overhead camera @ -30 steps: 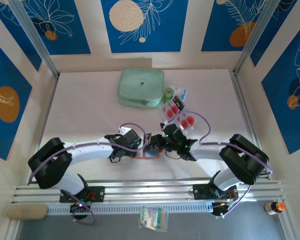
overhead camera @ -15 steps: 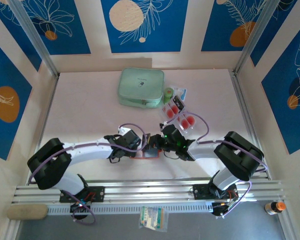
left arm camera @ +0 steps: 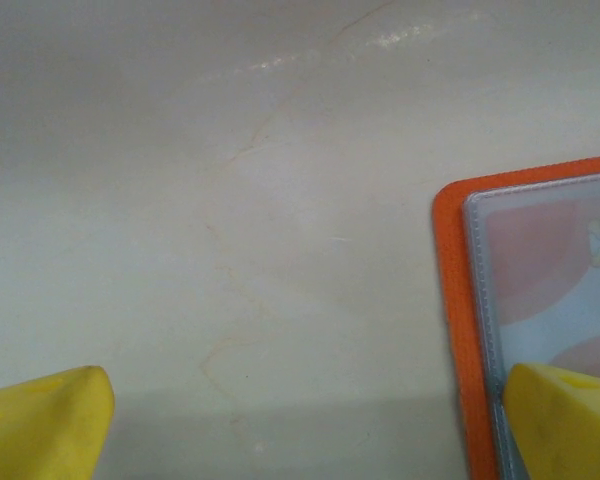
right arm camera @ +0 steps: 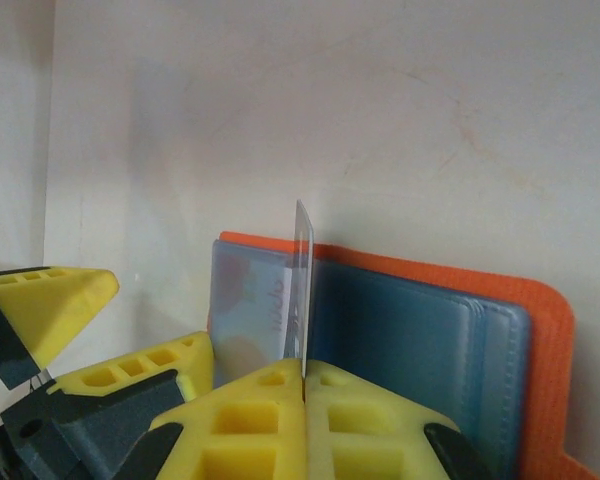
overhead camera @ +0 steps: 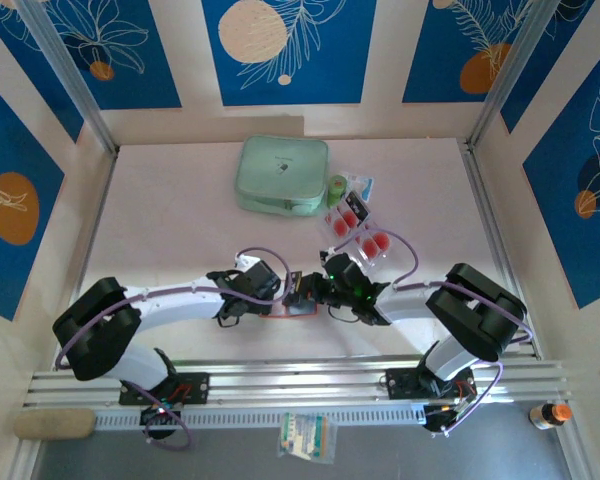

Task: Put the credit cards into the card holder
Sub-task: Insert the credit card into the card slot.

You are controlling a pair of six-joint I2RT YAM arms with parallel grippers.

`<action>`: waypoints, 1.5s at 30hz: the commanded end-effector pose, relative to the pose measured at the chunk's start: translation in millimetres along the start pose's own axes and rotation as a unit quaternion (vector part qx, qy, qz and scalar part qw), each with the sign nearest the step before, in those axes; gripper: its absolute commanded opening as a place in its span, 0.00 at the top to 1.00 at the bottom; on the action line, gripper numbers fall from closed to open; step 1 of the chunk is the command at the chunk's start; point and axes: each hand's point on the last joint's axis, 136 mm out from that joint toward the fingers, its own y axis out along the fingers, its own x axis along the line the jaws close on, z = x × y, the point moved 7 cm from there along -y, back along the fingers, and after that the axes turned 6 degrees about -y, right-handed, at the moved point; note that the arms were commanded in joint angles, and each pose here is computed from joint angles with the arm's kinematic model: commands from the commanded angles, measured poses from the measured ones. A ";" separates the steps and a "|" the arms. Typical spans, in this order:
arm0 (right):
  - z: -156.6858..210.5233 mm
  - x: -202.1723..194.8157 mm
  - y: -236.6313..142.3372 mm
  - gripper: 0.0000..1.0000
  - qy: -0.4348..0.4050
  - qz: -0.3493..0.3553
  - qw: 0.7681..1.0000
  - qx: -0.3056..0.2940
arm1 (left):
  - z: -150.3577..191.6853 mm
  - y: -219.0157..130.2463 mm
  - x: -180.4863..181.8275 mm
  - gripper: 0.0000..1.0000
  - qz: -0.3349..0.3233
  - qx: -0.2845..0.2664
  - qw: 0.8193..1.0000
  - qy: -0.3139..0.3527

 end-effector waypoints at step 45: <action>30.0 -15.1 5.1 1.00 0.009 0.033 0.998 0.043 | 7.3 1.5 7.1 0.00 -0.014 0.011 1.000 0.004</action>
